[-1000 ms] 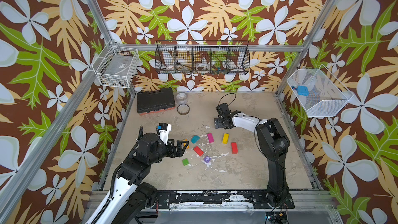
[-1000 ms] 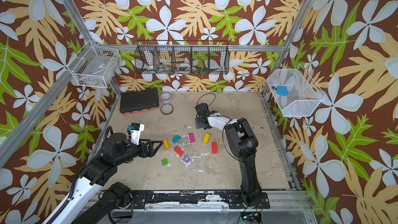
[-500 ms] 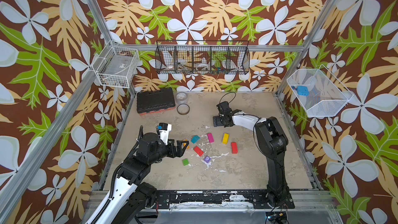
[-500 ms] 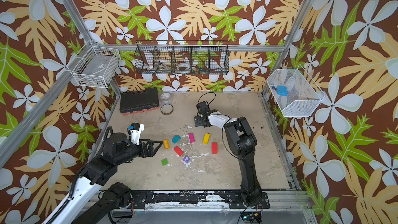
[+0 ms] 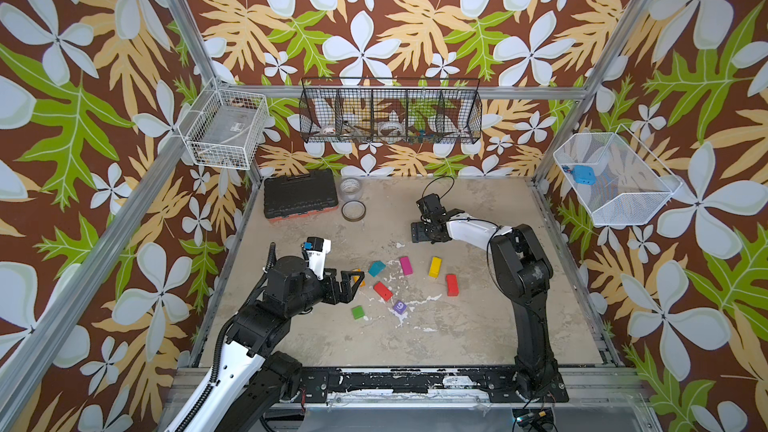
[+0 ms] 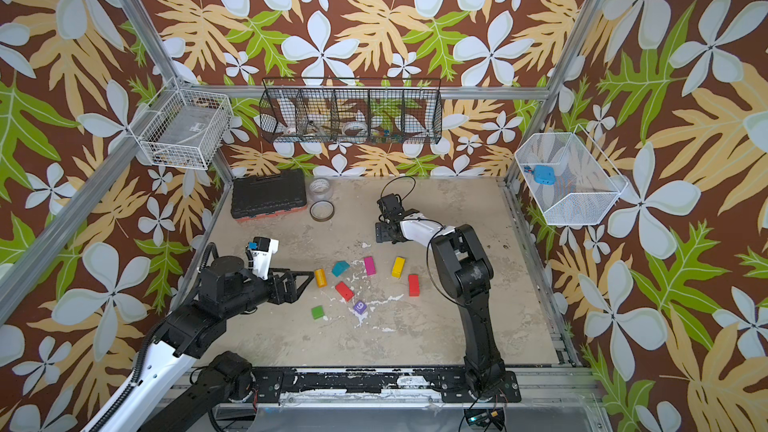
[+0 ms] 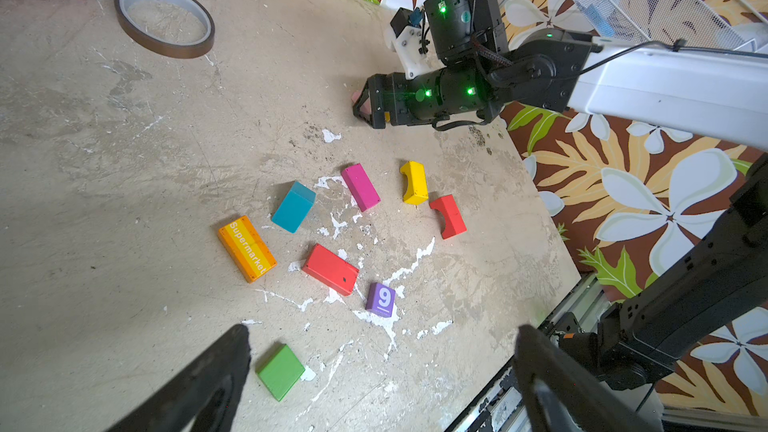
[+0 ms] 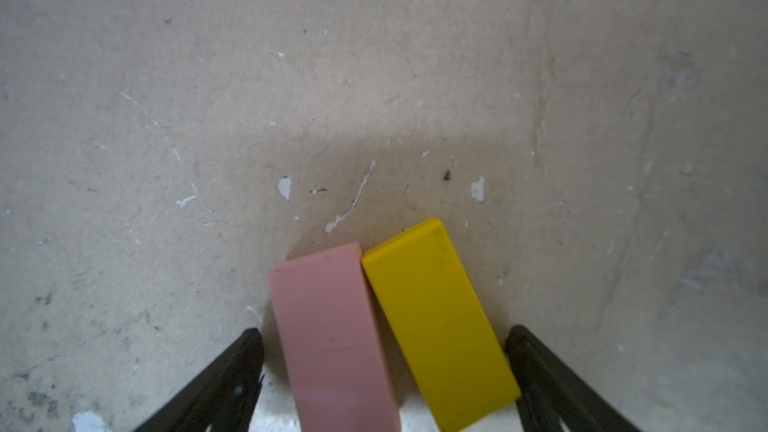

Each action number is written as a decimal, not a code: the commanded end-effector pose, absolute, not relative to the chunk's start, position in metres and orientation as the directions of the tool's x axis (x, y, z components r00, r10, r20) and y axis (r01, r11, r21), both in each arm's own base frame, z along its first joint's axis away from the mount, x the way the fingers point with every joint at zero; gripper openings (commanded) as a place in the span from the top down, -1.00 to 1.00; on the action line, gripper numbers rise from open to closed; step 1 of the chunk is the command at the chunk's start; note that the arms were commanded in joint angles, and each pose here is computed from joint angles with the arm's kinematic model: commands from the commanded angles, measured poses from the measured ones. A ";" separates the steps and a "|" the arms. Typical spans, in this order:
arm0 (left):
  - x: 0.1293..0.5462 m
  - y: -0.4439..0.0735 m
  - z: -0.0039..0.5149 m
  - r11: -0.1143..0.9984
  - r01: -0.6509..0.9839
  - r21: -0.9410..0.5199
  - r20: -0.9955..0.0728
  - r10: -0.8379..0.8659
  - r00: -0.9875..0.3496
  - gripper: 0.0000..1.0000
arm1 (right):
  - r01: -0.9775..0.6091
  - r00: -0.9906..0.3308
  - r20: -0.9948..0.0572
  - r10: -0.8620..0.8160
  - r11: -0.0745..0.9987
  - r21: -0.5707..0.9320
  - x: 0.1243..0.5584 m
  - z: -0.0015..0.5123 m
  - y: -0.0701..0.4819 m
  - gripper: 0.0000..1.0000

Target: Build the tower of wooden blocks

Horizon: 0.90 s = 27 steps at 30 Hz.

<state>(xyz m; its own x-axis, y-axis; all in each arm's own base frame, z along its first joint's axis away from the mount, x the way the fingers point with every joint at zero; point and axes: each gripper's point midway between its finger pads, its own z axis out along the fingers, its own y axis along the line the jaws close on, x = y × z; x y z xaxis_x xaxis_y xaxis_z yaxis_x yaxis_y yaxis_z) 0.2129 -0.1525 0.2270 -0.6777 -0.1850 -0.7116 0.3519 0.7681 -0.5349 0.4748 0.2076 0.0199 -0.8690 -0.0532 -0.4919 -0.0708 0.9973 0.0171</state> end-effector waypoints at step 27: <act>0.214 -0.153 0.230 0.765 0.355 -0.537 -0.716 -0.191 -0.671 -1.00 | -0.025 -0.934 -0.354 -0.043 0.998 -0.054 0.449 -0.007 0.191 -0.47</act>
